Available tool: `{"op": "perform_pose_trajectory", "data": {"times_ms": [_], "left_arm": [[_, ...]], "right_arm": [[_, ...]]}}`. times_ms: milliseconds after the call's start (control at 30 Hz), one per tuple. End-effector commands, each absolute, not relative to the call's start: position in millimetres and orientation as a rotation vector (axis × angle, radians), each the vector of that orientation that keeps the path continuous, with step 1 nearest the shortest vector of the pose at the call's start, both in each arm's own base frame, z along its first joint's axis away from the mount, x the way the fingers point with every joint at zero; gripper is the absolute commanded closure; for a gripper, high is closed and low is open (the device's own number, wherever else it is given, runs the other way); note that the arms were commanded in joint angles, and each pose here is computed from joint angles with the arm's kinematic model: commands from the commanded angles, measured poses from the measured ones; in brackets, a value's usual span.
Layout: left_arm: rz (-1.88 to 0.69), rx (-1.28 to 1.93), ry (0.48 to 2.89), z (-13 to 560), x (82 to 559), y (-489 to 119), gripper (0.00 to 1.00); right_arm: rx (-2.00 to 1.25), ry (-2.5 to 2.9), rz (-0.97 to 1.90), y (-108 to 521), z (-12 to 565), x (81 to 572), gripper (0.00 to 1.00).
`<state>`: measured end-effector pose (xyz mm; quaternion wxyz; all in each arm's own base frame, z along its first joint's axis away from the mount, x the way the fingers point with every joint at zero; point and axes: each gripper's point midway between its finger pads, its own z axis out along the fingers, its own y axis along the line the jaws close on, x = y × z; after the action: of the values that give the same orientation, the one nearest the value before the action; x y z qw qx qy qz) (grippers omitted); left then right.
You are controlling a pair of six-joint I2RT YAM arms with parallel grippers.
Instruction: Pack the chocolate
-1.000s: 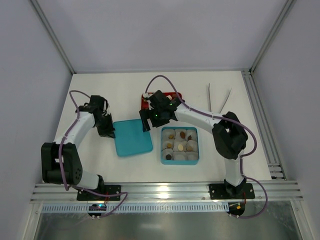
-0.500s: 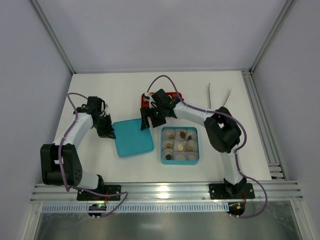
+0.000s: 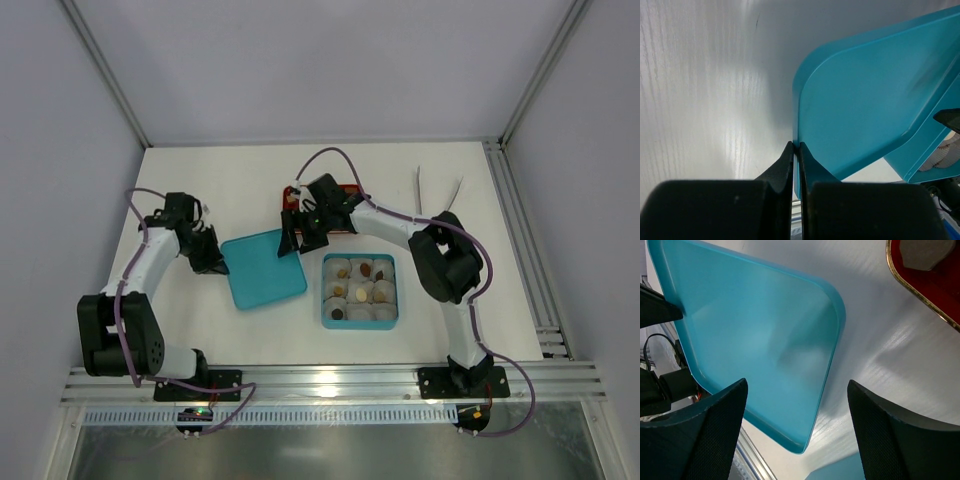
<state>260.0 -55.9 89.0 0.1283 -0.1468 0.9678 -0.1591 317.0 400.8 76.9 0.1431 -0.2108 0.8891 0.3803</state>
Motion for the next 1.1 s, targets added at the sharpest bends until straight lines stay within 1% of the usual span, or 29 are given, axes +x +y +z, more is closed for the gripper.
{"op": "perform_pose_trajectory", "data": {"times_ms": [0, 133, 300, 333, 433, 467, 667, 700, 767, 800, 900, 933, 1000, 1033, 1067], "left_arm": [[-0.546, -0.433, 2.732, 106.3, 270.0, -60.5, 1.0], [-0.58, -0.444, 2.711, 110.4, 272.1, -61.5, 1.0], [-0.61, -0.452, 2.694, 113.9, 274.7, -63.0, 1.0], [-0.614, -0.453, 2.688, 115.1, 275.4, -63.1, 1.0], [-0.631, -0.454, 2.675, 117.5, 276.3, -64.3, 1.0], [-0.641, -0.452, 2.67, 119.2, 276.1, -65.5, 1.0], [-0.7, -0.436, 2.638, 127.0, 277.4, -72.6, 1.0], [-0.712, -0.435, 2.634, 127.7, 277.1, -73.6, 1.0], [-0.721, -0.434, 2.63, 129.0, 276.5, -74.7, 1.0], [-0.73, -0.429, 2.622, 130.6, 276.9, -75.4, 1.0], [-0.749, -0.415, 2.597, 136.2, 277.6, -78.0, 1.0], [-0.759, -0.411, 2.591, 138.6, 277.5, -79.1, 1.0], [-0.761, -0.399, 2.574, 143.5, 277.3, -79.6, 1.0], [-0.76, -0.391, 2.563, 145.9, 278.4, -79.4, 1.0], [-0.758, -0.38, 2.543, 150.7, 279.1, -79.4, 1.0]], "right_arm": [[-0.626, 2.503, 1.186, 412.0, 91.7, 321.2, 0.19], [-0.641, 2.485, 1.259, 415.9, 100.8, 314.5, 0.2], [-0.631, 2.429, 1.385, 423.0, 119.1, 309.2, 0.26], [-0.628, 2.415, 1.431, 425.3, 125.4, 305.9, 0.3], [-0.599, 2.384, 1.491, 426.8, 138.4, 305.6, 0.37], [-0.602, 2.377, 1.511, 427.4, 141.0, 303.6, 0.42], [-0.586, 2.345, 1.585, 430.1, 156.2, 299.7, 0.53], [-0.582, 2.345, 1.592, 430.2, 158.0, 299.0, 0.58], [-0.567, 2.331, 1.612, 429.4, 164.3, 298.8, 0.62], [-0.564, 2.326, 1.623, 429.0, 166.5, 298.2, 0.67], [-0.548, 2.315, 1.641, 427.6, 174.8, 296.1, 0.74], [-0.542, 2.317, 1.643, 426.0, 175.6, 296.2, 0.8], [-0.531, 2.316, 1.649, 424.6, 179.7, 295.3, 0.85], [-0.515, 2.315, 1.655, 422.6, 184.4, 294.7, 0.9], [-0.506, 2.304, 1.662, 421.1, 188.6, 295.9, 0.92]]}}
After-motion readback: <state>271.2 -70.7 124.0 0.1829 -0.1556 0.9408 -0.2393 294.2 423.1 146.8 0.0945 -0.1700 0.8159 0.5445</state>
